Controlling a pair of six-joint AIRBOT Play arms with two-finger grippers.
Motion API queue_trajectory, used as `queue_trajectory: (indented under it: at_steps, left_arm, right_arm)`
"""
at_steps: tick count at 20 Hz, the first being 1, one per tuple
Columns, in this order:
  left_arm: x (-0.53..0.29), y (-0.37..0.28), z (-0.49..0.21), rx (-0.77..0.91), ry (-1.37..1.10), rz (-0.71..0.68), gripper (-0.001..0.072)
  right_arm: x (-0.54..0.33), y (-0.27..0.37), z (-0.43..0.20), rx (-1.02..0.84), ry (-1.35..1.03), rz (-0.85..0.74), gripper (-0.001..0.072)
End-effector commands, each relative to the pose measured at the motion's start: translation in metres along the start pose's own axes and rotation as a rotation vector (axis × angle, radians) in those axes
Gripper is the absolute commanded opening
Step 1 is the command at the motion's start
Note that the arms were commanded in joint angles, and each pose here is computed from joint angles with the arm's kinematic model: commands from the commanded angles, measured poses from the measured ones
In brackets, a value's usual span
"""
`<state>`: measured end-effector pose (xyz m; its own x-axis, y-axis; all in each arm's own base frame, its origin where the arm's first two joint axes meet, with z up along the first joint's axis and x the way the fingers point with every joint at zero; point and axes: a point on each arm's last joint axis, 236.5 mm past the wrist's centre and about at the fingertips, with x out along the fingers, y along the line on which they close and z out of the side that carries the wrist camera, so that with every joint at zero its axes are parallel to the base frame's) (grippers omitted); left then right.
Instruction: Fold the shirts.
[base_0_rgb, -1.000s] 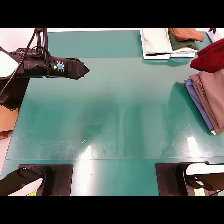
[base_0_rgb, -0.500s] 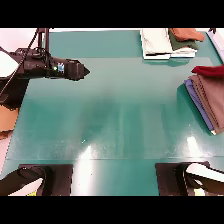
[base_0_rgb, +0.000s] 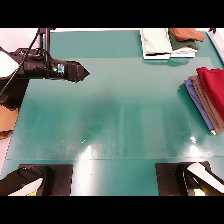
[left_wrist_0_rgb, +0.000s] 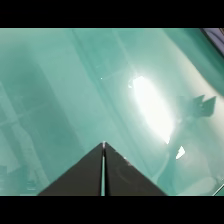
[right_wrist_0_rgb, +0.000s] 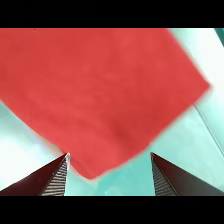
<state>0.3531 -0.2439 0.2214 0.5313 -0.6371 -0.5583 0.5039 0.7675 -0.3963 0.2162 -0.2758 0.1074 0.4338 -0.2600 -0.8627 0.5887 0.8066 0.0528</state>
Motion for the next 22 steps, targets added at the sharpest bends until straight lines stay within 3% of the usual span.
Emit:
queue_trajectory:
  at_steps: [1,4,7,12,15,16,18,19,22]
  left_arm:
    - [0.000,0.000,0.000,0.001,0.001,0.000,0.0027]
    - [0.000,0.000,0.000,-0.001,0.001,-0.001,0.0028]
    - [0.000,0.000,0.002,0.000,-0.010,0.000,0.0028]
    - [0.000,0.005,0.002,0.013,-0.008,0.020,0.0028]
    - [0.000,0.004,0.004,0.012,-0.016,0.019,0.0027]
    - [0.000,0.005,0.006,0.012,-0.025,0.020,0.0028]
    - [0.000,0.005,0.011,0.012,-0.045,0.021,0.0028]
    - [0.000,0.005,0.013,0.012,-0.055,0.021,0.0028]
    - [-0.001,0.005,0.021,0.012,-0.090,0.023,0.0028]
  right_arm:
    - [-0.019,-0.014,0.004,0.083,-0.047,-0.037,0.0593]
    - [-0.045,0.049,0.062,0.039,-0.229,0.144,0.0593]
    - [-0.070,0.158,0.087,-0.117,-0.304,0.384,0.0592]
    - [-0.099,0.325,0.027,-0.472,-0.223,0.691,0.0591]
    - [-0.125,0.388,-0.012,-0.618,-0.217,0.819,0.0579]
    - [-0.134,0.403,-0.023,-0.655,-0.218,0.854,0.0461]
    - [-0.147,0.424,-0.041,-0.709,-0.223,0.907,0.0087]
    - [-0.152,0.431,-0.047,-0.727,-0.224,0.925,0.0020]
    - [-0.160,0.442,-0.061,-0.763,-0.214,0.956,0.0021]
